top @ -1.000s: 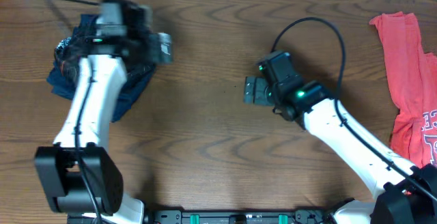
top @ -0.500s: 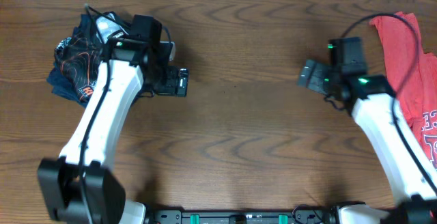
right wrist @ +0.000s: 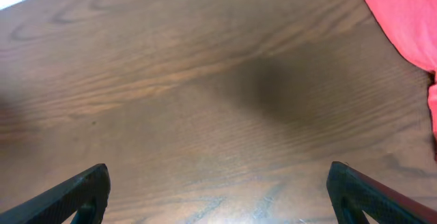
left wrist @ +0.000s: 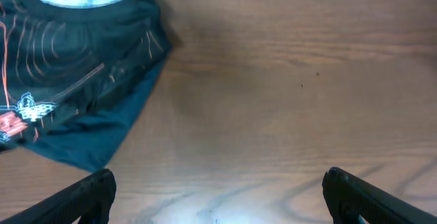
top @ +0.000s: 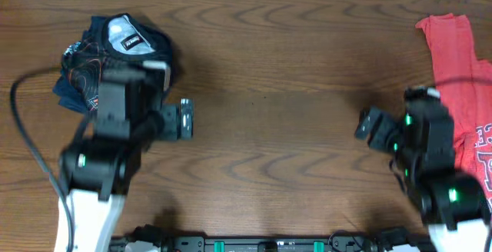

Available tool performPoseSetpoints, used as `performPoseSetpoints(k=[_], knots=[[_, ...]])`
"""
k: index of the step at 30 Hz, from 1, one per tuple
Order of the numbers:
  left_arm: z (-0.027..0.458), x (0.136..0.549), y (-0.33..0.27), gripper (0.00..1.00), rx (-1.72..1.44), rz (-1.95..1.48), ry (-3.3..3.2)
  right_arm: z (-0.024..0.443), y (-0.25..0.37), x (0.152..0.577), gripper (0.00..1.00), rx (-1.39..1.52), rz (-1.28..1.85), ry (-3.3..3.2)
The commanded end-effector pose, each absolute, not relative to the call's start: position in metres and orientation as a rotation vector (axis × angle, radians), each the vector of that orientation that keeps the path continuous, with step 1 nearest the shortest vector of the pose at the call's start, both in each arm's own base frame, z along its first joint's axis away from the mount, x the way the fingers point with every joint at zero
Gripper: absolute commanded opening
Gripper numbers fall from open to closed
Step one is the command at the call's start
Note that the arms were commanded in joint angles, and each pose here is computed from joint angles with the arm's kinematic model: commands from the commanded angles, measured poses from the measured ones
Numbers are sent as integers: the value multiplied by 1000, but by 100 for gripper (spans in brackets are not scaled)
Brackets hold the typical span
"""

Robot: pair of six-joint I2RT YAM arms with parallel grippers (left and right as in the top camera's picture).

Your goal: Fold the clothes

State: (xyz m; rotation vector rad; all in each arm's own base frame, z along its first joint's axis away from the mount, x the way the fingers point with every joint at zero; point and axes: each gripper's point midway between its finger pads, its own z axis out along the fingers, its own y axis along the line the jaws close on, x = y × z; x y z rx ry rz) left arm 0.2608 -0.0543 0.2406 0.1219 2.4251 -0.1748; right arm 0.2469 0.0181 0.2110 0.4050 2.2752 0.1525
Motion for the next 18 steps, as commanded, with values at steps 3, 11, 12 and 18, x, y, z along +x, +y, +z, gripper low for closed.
performPoseSetpoints(k=[3,11,12,18], knots=[[228,243,-50,98,109,-178,2335,215,5,221,99,407,130,2134],[214,233,-48,98,109,-175,2355,205,2,202,99,430,137,2149],[213,232,-48,98,110,-175,2360,202,2,200,99,430,131,2163],[213,233,-48,98,110,-174,2364,187,-1,189,99,433,100,2237]])
